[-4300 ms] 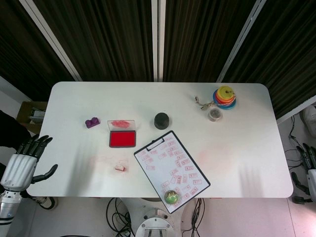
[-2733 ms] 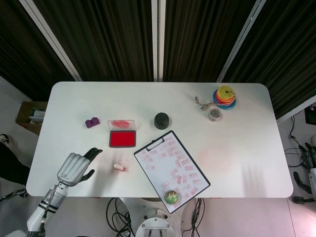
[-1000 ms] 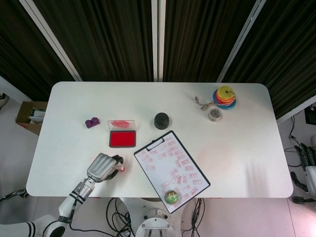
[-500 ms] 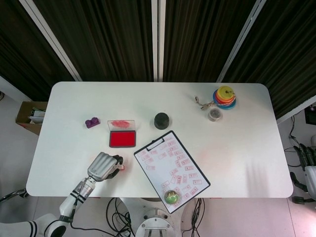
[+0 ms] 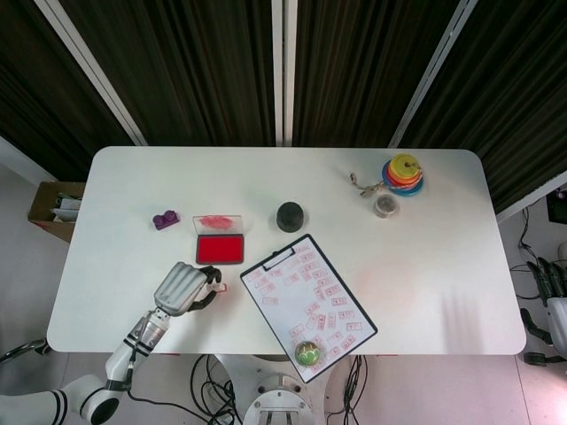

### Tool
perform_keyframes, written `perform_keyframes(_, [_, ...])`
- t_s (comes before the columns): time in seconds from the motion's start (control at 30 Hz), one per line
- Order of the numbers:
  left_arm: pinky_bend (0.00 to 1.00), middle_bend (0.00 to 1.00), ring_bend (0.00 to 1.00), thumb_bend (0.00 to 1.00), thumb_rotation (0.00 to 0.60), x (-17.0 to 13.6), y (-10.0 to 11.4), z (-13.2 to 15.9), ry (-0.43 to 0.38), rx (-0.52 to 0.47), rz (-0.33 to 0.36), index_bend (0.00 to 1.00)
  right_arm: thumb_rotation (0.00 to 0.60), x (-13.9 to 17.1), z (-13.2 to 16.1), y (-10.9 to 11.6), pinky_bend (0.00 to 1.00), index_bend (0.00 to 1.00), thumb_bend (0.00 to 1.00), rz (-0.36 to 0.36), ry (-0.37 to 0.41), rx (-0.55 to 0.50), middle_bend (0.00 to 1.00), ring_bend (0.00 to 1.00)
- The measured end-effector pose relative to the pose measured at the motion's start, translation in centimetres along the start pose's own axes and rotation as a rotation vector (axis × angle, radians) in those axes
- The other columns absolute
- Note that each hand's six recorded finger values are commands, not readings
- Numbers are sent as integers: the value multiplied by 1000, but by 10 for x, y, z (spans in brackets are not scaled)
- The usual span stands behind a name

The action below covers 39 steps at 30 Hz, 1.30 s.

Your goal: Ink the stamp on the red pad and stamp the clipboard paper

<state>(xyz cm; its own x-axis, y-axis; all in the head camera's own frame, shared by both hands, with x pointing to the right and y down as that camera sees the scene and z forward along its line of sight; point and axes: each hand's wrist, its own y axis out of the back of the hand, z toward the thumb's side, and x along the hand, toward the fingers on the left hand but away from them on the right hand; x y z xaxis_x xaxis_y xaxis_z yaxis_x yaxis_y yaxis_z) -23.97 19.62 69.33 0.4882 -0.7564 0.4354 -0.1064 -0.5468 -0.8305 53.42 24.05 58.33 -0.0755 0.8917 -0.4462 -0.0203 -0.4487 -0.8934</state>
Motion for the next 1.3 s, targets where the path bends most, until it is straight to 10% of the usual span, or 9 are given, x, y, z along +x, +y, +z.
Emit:
perform_keyframes(0.37, [1000,637,978,450,600,59,33,-24,-12,33,92,601,600,0,3,4,0,0,301,-5,3,6,0,0])
perform_keyframes(1.3, [1000,641,992,453,600,100,-22,-56,89,21,-87,606,600,0,-2,6,0,0,311,7,-17,15,0,0])
